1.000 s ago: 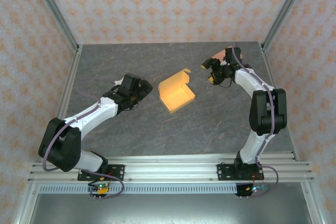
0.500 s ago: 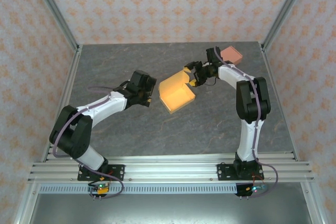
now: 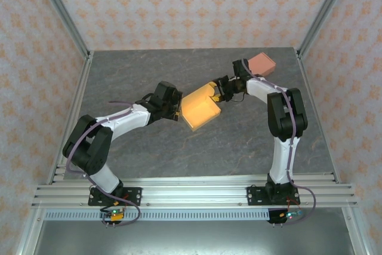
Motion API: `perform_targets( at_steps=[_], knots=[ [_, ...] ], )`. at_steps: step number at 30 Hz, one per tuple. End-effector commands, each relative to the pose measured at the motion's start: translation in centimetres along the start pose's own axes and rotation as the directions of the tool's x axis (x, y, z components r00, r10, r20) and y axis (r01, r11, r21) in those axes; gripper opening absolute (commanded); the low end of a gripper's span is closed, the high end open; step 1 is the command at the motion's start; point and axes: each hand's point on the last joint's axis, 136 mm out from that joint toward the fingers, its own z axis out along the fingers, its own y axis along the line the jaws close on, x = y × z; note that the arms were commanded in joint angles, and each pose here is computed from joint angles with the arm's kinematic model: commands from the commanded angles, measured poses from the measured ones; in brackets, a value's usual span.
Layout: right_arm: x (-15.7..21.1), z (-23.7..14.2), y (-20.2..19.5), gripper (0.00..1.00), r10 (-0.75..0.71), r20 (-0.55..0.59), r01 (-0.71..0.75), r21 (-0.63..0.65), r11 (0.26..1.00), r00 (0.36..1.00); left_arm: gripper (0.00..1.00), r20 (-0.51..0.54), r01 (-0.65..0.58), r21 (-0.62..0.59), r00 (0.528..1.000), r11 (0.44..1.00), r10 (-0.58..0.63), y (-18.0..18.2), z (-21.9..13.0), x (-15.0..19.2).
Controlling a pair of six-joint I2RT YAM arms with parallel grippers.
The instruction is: Fold the paper box
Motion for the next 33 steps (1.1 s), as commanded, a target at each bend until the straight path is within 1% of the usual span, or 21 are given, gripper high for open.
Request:
perform_targets(
  at_steps=[1, 3, 6, 8, 11, 13, 15, 18, 20, 24, 28, 31, 33],
  knots=[
    [1.6, -1.5, 2.0, 0.48, 0.015, 0.002, -0.015, -0.068, 0.998, 1.000, 0.73, -0.035, 0.027, 0.041, 0.999, 0.999, -0.025, -1.5, 0.2, 1.5],
    [1.7, -1.7, 1.8, 0.46, 0.025, 0.008, -0.024, -0.070, 0.997, 1.000, 0.72, -0.040, 0.035, 0.041, 0.999, 0.999, -0.033, -1.4, 0.5, 1.7],
    [1.8, -2.1, 1.7, 0.45, 0.015, 0.025, -0.013, -0.068, 0.998, 1.000, 0.67, -0.038, 0.041, 0.039, 0.998, 0.998, -0.040, -1.3, 0.7, 1.7],
    [1.7, -2.3, 1.7, 0.48, -0.015, 0.037, 0.016, -0.049, 0.999, 0.999, 0.65, -0.031, 0.044, 0.039, 0.999, 0.998, -0.043, -1.2, 0.7, 1.5],
    [0.1, -3.2, 1.2, 0.56, -0.054, 0.083, 0.054, 0.002, 0.999, 0.995, 0.66, -0.022, 0.045, 0.037, 0.999, 0.998, -0.044, -0.9, 0.4, 1.2],
    [-1.6, -4.3, 0.6, 0.64, -0.048, 0.135, 0.046, 0.023, 0.999, 0.990, 0.68, -0.020, 0.048, 0.040, 0.999, 0.998, -0.047, -0.7, 0.1, 1.0],
    [-3.0, -5.0, 0.3, 0.67, -0.033, 0.167, 0.030, 0.022, 0.999, 0.985, 0.73, -0.016, 0.054, 0.039, 0.998, 0.998, -0.054, -0.5, -0.2, 0.8],
    [-4.3, -5.7, 0.6, 0.69, -0.024, 0.189, 0.023, 0.009, 1.000, 0.982, 0.82, -0.009, 0.058, 0.024, 0.998, 0.998, -0.058, 0.0, -0.7, 0.7],
    [-4.5, -5.6, 1.3, 0.69, -0.043, 0.185, 0.043, 0.003, 0.999, 0.982, 0.84, -0.005, 0.061, 0.015, 0.998, 0.998, -0.061, 0.3, -1.1, 0.6],
    [-4.9, -5.5, 2.4, 0.68, -0.042, 0.189, 0.047, -0.019, 0.999, 0.981, 0.85, 0.025, 0.065, 0.024, 0.998, 0.998, -0.065, 0.2, -1.9, 0.1],
    [-4.0, -4.8, 3.2, 0.67, -0.048, 0.144, 0.052, -0.029, 0.998, 0.988, 0.85, 0.029, 0.072, 0.027, 0.997, 0.997, -0.073, 0.0, -2.0, 0.0],
    [-2.1, -3.9, 2.8, 0.66, -0.040, 0.098, 0.041, -0.008, 0.999, 0.994, 0.85, 0.005, 0.074, 0.029, 0.997, 0.997, -0.074, -0.4, -1.7, 0.5],
    [-0.8, -3.3, 2.2, 0.66, -0.009, 0.077, 0.010, -0.014, 1.000, 0.997, 0.85, -0.019, 0.074, 0.031, 0.997, 0.997, -0.074, -0.6, -1.4, 1.1]
  ],
)
